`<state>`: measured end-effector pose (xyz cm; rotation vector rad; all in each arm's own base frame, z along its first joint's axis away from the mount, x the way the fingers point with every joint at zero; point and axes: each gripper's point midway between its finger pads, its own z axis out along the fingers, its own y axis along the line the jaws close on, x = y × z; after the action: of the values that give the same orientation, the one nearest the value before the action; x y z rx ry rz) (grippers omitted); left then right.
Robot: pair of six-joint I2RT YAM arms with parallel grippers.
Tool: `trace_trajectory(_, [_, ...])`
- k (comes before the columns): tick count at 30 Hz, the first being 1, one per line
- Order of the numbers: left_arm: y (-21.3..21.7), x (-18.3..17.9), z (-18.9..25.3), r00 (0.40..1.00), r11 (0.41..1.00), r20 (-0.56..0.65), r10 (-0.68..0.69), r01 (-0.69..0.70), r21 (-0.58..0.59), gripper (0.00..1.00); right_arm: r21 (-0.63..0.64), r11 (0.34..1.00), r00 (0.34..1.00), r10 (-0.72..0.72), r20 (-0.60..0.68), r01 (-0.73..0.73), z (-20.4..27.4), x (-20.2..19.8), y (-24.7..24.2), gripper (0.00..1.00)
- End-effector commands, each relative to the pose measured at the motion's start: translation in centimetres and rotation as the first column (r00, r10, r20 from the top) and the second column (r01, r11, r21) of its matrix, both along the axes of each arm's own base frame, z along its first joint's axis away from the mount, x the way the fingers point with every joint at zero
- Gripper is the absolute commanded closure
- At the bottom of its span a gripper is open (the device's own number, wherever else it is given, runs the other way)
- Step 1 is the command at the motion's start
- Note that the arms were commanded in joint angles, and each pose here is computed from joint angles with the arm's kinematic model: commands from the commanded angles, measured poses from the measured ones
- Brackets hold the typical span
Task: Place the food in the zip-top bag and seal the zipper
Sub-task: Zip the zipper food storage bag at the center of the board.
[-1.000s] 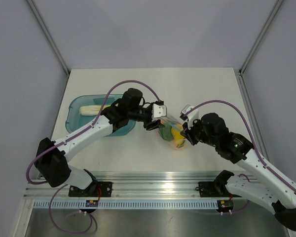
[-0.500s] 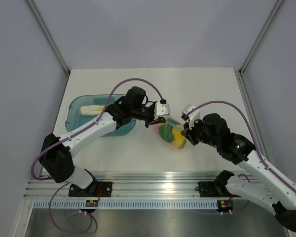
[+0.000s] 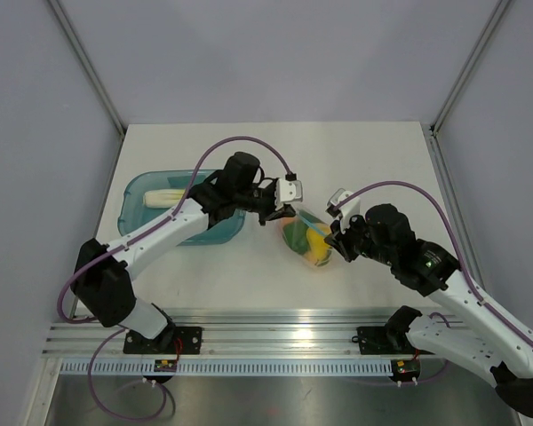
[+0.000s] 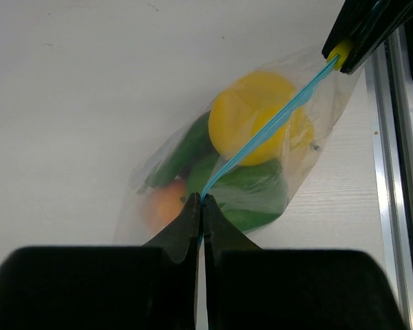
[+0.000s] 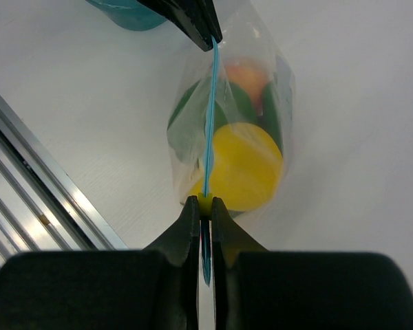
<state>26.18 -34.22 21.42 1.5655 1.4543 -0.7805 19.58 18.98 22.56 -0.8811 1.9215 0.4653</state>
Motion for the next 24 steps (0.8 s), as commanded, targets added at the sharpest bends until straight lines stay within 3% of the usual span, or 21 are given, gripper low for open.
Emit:
trace_trajectory(1, [2.5, 3.2, 1.6, 0.987, 0.990, 0.077, 0.139, -0.138, -0.019, 1.00, 0.029, 1.000, 1.000, -0.010, 0.021, 0.009, 1.6, -0.4, -0.6, 0.99])
trace_trajectory(16, [2.9, 4.1, 3.5, 0.984, 0.981, 0.045, 0.170, -0.165, -0.102, 1.00, 0.057, 0.998, 1.000, -0.017, 0.003, 0.016, 1.3, -0.7, -0.4, 0.98])
trace_trajectory(19, [2.2, 4.6, 4.8, 0.983, 0.973, 0.042, 0.181, -0.173, -0.153, 1.00, 0.063, 0.996, 0.997, -0.063, 0.038, 0.060, 1.8, 0.8, -0.2, 1.00])
trace_trajectory(24, [-0.1, 8.1, 6.7, 0.971, 0.945, 0.024, 0.240, -0.228, -0.235, 1.00, 0.019, 0.954, 0.923, -0.295, 0.248, 0.300, 5.3, 6.3, -2.9, 1.00])
